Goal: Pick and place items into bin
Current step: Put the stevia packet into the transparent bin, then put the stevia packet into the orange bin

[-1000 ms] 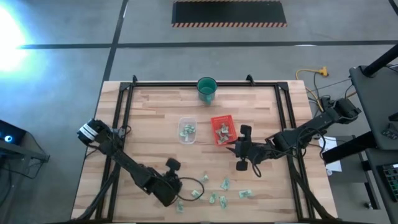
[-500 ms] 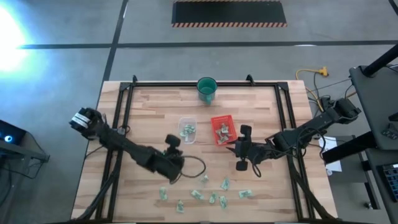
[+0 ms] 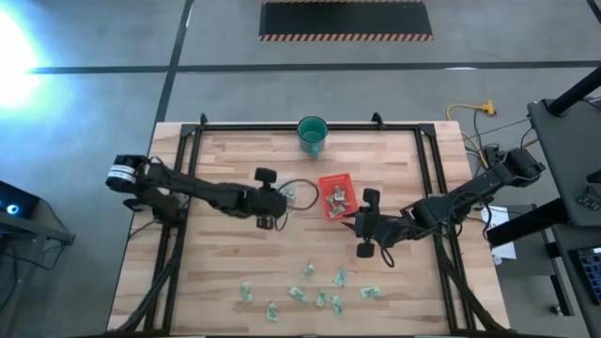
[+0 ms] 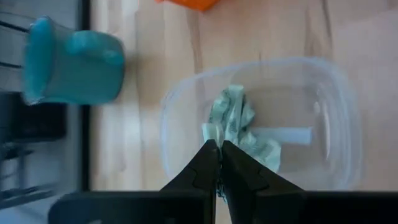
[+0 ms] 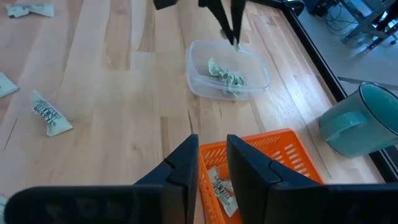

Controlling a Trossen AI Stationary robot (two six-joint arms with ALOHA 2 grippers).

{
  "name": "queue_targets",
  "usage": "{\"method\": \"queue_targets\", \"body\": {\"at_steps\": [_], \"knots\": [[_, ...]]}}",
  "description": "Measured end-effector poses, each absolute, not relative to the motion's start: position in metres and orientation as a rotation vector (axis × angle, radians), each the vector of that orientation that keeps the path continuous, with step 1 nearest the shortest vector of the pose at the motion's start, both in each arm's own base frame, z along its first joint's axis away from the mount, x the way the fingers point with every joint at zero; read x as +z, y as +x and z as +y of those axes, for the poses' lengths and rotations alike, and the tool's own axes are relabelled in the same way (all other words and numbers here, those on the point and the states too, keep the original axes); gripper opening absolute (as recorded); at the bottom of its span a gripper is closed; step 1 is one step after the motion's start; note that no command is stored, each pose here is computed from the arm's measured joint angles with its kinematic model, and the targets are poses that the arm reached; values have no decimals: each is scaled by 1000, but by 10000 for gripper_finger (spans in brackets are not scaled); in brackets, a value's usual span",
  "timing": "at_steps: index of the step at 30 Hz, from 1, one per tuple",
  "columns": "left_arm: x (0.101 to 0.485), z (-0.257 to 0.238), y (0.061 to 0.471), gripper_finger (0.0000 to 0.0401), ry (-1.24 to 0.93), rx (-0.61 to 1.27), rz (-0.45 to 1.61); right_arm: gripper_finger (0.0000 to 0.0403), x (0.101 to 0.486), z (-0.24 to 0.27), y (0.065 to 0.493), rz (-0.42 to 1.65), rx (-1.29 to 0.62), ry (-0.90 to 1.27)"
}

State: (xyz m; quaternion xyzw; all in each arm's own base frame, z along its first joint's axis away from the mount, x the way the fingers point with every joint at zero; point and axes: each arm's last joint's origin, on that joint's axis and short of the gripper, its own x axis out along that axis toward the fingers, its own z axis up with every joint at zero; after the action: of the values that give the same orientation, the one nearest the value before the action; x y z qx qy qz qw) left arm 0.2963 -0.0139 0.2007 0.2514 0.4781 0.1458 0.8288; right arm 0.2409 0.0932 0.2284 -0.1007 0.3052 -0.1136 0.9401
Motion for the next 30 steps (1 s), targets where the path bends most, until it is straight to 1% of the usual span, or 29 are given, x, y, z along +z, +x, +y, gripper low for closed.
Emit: {"method": "queue_targets", "body": {"at_steps": [3, 7, 19, 22, 30], "knots": [[202, -3, 300, 1, 485, 287, 988, 73, 228, 93, 241, 623, -232, -205], [203, 7, 303, 1, 459, 317, 967, 73, 228, 93, 241, 624, -232, -206], [202, 14, 302, 4, 472, 323, 972, 73, 228, 93, 241, 624, -232, -206], [202, 14, 302, 20, 472, 322, 972, 73, 228, 93, 241, 624, -232, -206], [202, 14, 303, 91, 460, 329, 965, 73, 228, 93, 241, 623, -235, -198]]}}
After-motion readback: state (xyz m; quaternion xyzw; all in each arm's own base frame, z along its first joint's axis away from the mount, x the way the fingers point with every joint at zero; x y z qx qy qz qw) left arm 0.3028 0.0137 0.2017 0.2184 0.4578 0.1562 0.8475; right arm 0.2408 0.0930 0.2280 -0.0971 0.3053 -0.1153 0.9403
